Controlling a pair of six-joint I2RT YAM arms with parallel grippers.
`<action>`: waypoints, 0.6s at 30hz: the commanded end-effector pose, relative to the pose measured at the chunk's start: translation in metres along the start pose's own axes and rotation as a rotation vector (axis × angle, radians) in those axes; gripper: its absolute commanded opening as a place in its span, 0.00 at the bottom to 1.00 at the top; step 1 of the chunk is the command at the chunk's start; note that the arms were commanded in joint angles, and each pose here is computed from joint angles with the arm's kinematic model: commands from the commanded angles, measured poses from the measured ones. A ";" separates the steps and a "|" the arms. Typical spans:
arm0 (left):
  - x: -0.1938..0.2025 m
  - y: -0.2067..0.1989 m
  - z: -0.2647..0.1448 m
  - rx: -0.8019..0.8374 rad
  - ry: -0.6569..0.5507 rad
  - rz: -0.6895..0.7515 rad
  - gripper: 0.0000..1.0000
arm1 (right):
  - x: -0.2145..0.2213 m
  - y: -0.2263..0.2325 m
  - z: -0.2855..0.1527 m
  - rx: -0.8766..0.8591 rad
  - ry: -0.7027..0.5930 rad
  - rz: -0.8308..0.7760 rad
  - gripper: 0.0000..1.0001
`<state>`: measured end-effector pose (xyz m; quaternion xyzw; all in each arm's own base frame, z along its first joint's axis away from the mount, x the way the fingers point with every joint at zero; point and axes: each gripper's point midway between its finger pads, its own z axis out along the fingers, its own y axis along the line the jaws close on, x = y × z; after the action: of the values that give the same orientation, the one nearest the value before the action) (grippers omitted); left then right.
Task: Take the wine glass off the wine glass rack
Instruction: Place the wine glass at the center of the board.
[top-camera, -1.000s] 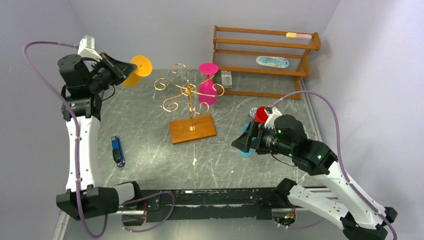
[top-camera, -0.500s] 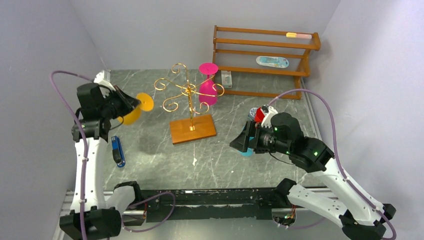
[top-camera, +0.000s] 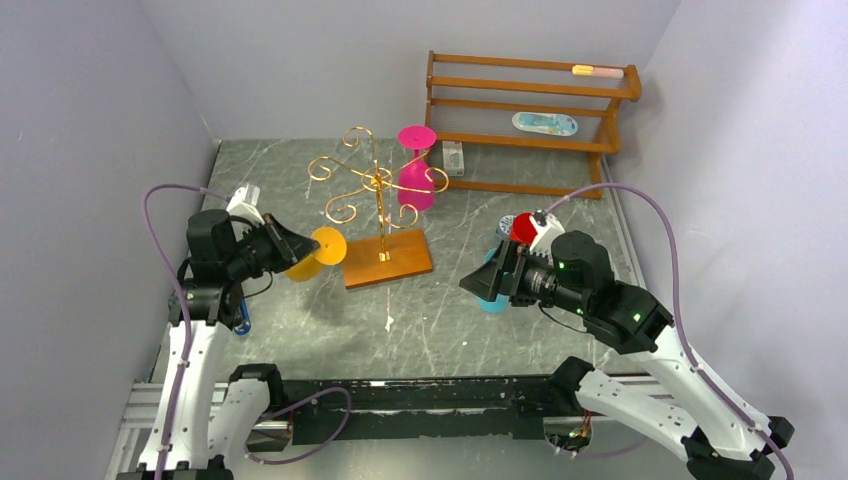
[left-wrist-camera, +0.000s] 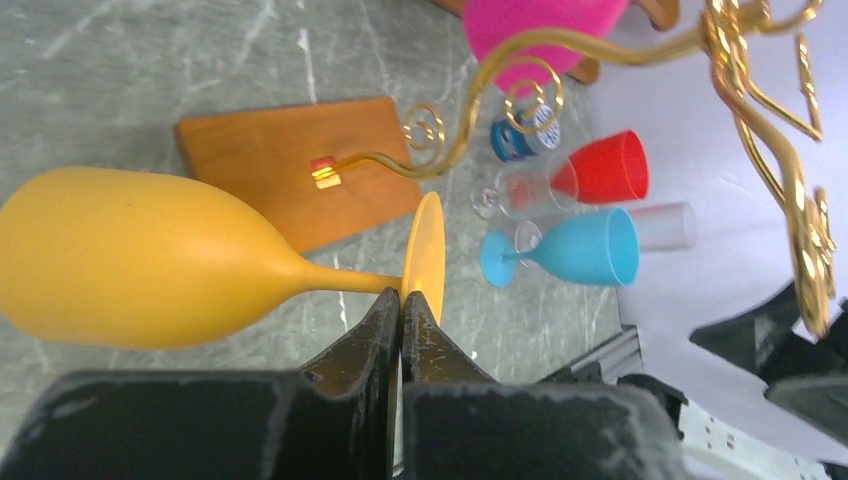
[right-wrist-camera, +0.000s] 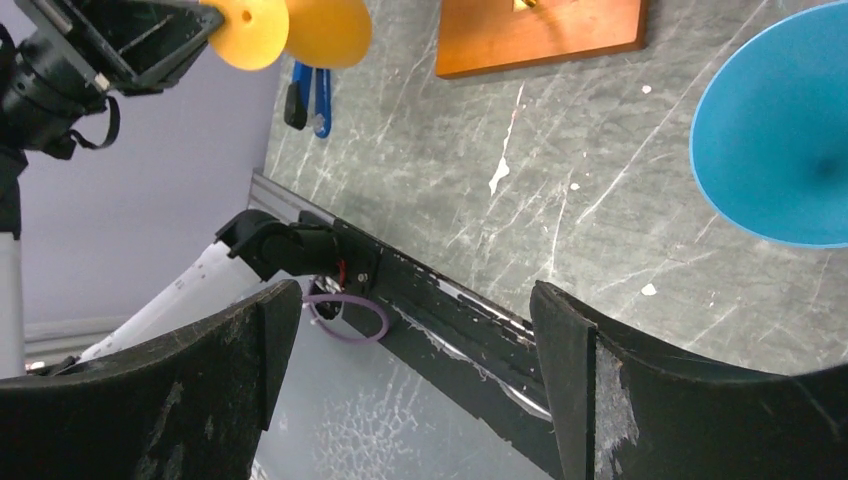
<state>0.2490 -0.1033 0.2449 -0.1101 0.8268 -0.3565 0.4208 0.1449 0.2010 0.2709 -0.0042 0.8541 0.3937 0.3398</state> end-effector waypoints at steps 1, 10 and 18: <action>0.015 -0.031 -0.001 0.163 0.035 0.030 0.05 | -0.009 0.000 0.004 -0.005 -0.058 0.038 0.89; 0.067 -0.070 -0.012 0.367 0.219 0.130 0.05 | -0.012 0.013 0.007 -0.084 -0.070 0.022 0.90; 0.091 -0.099 -0.032 0.564 0.315 0.166 0.05 | 0.004 0.034 0.017 -0.222 0.014 0.015 0.90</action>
<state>0.1761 -0.1894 0.2517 0.0772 0.7926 -0.5013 0.3383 0.1488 0.2219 0.2775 -0.0140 0.8260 0.4467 0.3435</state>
